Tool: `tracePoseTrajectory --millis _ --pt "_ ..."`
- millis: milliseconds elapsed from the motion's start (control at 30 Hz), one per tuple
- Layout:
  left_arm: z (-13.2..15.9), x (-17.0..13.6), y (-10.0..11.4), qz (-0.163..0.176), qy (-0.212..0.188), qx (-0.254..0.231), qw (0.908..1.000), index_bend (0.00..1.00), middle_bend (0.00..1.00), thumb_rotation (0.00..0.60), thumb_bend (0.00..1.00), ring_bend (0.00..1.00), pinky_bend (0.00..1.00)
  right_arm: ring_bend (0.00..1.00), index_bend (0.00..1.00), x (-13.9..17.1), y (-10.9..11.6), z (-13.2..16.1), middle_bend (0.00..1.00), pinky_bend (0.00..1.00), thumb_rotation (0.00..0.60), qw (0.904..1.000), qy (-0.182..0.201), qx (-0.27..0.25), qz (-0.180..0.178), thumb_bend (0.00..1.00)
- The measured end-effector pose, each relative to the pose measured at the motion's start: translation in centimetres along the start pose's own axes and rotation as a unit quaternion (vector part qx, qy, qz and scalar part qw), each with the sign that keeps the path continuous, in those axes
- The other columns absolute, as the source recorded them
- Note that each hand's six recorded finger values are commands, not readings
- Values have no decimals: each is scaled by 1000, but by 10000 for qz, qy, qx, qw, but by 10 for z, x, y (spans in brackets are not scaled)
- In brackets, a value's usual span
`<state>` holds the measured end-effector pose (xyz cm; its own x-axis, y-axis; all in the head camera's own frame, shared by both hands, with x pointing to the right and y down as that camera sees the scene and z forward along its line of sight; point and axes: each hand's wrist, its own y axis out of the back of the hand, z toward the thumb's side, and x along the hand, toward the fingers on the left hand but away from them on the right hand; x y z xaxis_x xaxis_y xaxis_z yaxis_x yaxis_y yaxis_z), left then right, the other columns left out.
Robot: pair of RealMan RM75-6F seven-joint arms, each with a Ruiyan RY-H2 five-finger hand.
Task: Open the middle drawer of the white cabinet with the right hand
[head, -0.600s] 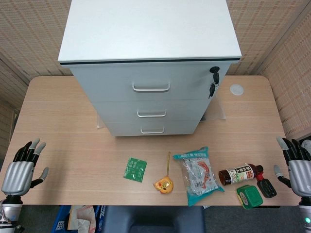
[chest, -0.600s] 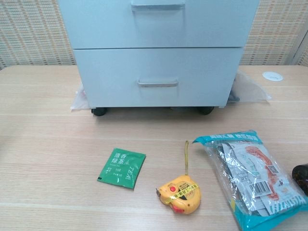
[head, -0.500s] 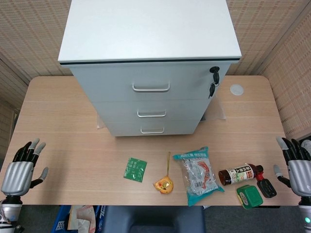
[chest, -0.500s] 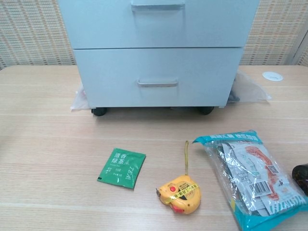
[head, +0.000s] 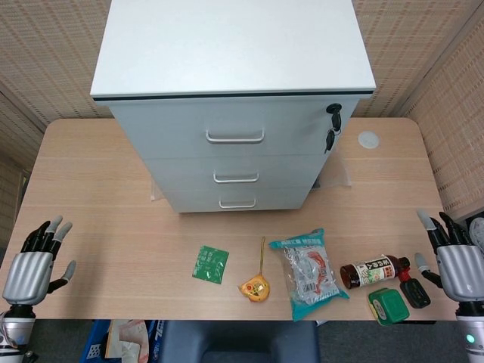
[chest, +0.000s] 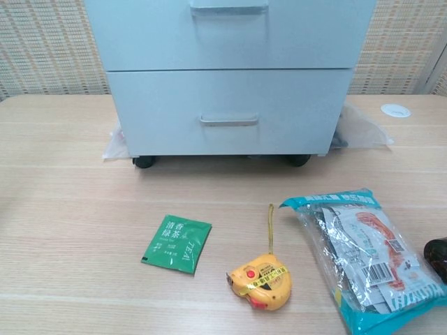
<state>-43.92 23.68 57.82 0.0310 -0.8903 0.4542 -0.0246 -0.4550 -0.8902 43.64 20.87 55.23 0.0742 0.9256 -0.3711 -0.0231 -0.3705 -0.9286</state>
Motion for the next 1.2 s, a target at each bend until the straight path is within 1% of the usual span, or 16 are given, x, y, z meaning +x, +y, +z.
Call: tracePoseTrajectory --millis 33,67,133,233,333,367,433,533,667,767,967,1200 --pt "0 0 0 7 -4 -4 10000 102 0 600 359 32 122 230 0 -3 0 4 356 225 600 10000 74 10 -4 341" --pt "0 0 1 17 -8 -9 10000 102 0 600 359 32 122 269 0 -7 0 10 391 260 600 9998 178 21 -8 341" --pt "0 0 1 18 -14 -16 10000 103 0 600 359 32 122 415 10 -13 1 19 519 388 600 9994 342 30 -8 341" --pt "0 -1 2 5 -19 -9 10000 104 0 600 359 32 122 614 52 -25 1 36 670 553 600 9980 634 25 24 341" --pt "-1 -2 1 -8 -8 -10 10000 105 0 600 359 32 122 748 92 -37 0 54 773 678 600 9956 929 19 122 361" --pt "-1 -3 1 -12 -5 -9 10000 106 0 600 359 32 122 775 99 -42 -1 62 794 699 600 9943 1054 21 174 371" --pt "-1 -3 1 -16 0 -7 10000 108 0 600 359 32 122 844 117 -49 -2 73 849 774 600 9919 1238 35 269 401" --pt "-2 -4 1 -30 11 -4 10000 109 0 600 360 32 122 895 122 -61 -5 95 889 838 600 9868 1553 80 452 444" --pt "-2 -5 0 -53 8 1 10000 110 0 600 360 32 122 928 124 -76 -8 126 915 872 600 9778 1972 169 687 469" --pt "-3 -5 0 -66 12 8 10000 110 0 600 359 33 122 937 124 -87 -11 147 922 883 600 9717 2193 238 843 480" --pt "-2 -4 -1 -88 -8 16 10000 110 0 600 359 33 122 943 139 -107 -15 182 928 886 600 9629 2445 326 1093 484" --pt "-3 -4 -1 -102 -6 22 9999 111 0 600 360 33 122 943 145 -126 -25 215 928 886 600 9547 2613 338 1380 484"
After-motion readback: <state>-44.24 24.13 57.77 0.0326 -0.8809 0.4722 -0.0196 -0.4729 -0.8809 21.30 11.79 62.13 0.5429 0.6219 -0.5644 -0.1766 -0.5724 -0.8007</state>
